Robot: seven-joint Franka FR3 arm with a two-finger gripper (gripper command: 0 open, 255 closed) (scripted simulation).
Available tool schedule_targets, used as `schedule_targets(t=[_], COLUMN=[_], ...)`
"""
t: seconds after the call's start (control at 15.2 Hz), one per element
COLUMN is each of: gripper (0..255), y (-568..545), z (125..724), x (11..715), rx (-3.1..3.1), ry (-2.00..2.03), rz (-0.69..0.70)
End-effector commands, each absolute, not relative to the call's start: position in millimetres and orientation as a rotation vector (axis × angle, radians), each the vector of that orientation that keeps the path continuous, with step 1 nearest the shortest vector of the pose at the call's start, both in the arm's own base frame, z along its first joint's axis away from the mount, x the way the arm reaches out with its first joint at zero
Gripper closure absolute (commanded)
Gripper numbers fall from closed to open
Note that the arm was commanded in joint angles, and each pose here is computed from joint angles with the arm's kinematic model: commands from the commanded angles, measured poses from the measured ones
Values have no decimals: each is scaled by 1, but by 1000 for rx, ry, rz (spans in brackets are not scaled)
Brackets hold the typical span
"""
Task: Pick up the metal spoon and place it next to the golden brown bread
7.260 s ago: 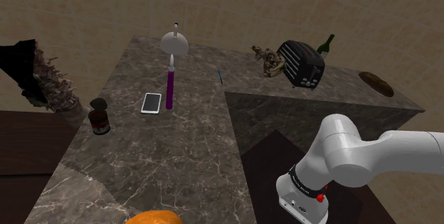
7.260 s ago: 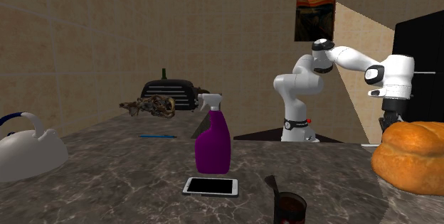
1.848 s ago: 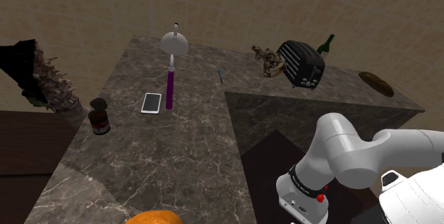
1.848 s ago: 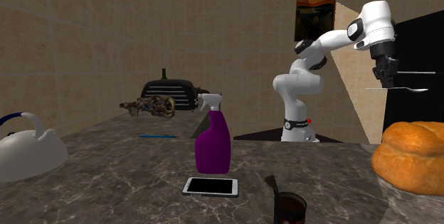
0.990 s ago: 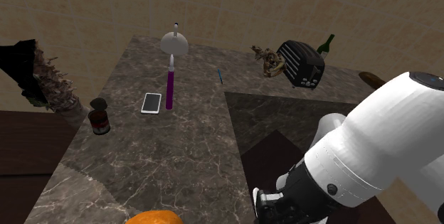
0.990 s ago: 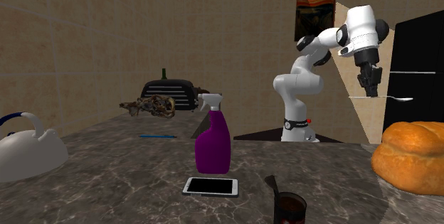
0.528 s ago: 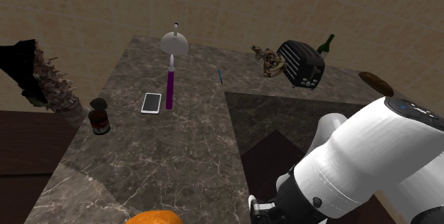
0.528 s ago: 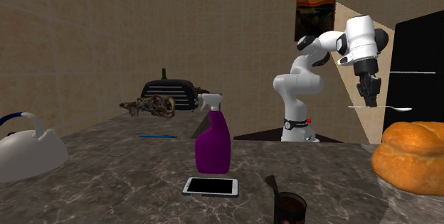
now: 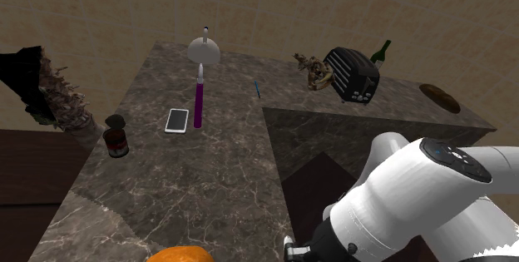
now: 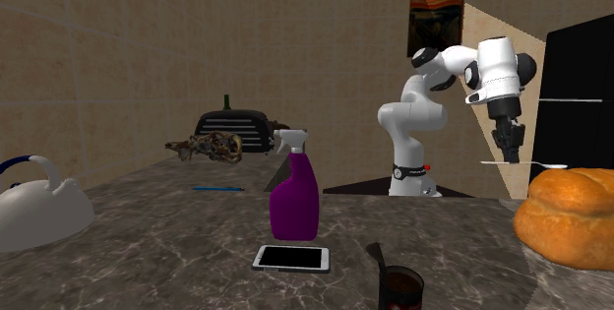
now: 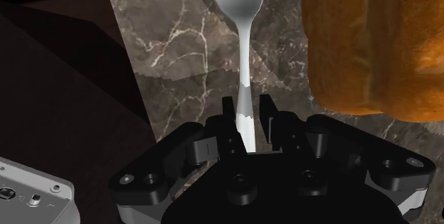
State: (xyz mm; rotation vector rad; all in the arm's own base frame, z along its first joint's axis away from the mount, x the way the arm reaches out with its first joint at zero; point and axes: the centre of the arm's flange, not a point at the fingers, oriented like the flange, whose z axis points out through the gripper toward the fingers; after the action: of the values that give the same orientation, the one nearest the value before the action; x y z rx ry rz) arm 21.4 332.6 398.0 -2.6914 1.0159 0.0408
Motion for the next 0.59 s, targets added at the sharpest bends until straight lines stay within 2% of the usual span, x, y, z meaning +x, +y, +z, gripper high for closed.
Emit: schedule_targets(t=[0.0, 0.53], gripper=[255, 255], y=[333, 333], z=[387, 344], x=[22, 22], rx=[-2691, -2691], ry=[1016, 1016], rz=[41, 41])
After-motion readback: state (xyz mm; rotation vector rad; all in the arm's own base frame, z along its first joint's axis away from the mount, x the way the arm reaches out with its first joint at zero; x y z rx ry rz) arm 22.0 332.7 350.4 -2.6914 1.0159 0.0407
